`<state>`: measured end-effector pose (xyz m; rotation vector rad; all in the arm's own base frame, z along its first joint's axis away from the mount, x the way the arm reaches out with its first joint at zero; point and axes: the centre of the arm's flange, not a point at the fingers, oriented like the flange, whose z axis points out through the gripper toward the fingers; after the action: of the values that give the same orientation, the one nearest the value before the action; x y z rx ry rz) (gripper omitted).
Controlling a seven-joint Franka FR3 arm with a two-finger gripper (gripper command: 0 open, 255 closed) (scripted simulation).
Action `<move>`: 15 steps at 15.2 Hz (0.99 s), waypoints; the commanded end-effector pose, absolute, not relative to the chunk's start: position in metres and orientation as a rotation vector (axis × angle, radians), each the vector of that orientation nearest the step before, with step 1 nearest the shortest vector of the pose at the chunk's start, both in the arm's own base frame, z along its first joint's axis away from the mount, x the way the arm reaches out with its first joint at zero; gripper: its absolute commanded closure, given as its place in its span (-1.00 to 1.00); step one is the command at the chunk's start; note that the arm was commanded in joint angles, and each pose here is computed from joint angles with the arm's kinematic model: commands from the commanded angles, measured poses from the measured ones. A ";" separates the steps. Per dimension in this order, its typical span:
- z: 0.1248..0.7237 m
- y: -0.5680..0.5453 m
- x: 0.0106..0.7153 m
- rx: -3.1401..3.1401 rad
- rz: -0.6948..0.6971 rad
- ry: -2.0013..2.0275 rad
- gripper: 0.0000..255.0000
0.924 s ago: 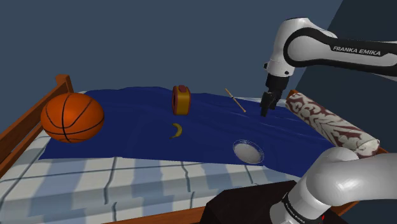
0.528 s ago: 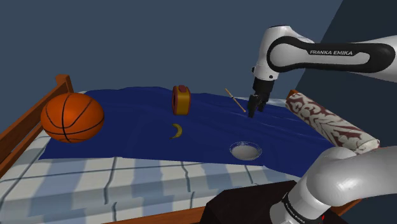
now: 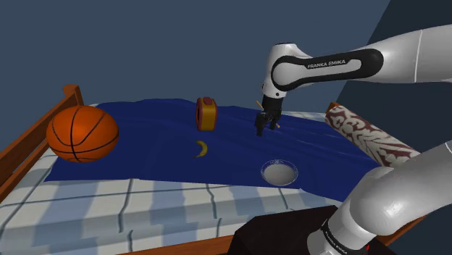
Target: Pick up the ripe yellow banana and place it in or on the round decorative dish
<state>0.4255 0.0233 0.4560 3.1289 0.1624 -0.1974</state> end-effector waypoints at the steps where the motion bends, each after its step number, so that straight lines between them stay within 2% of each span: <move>1: 0.439 0.031 0.446 3.135 -0.194 0.155 -1.00; 15: 0.339 0.080 0.590 3.171 -0.181 0.106 -1.00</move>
<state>0.5784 0.0767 0.3481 3.1684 0.1100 -0.1827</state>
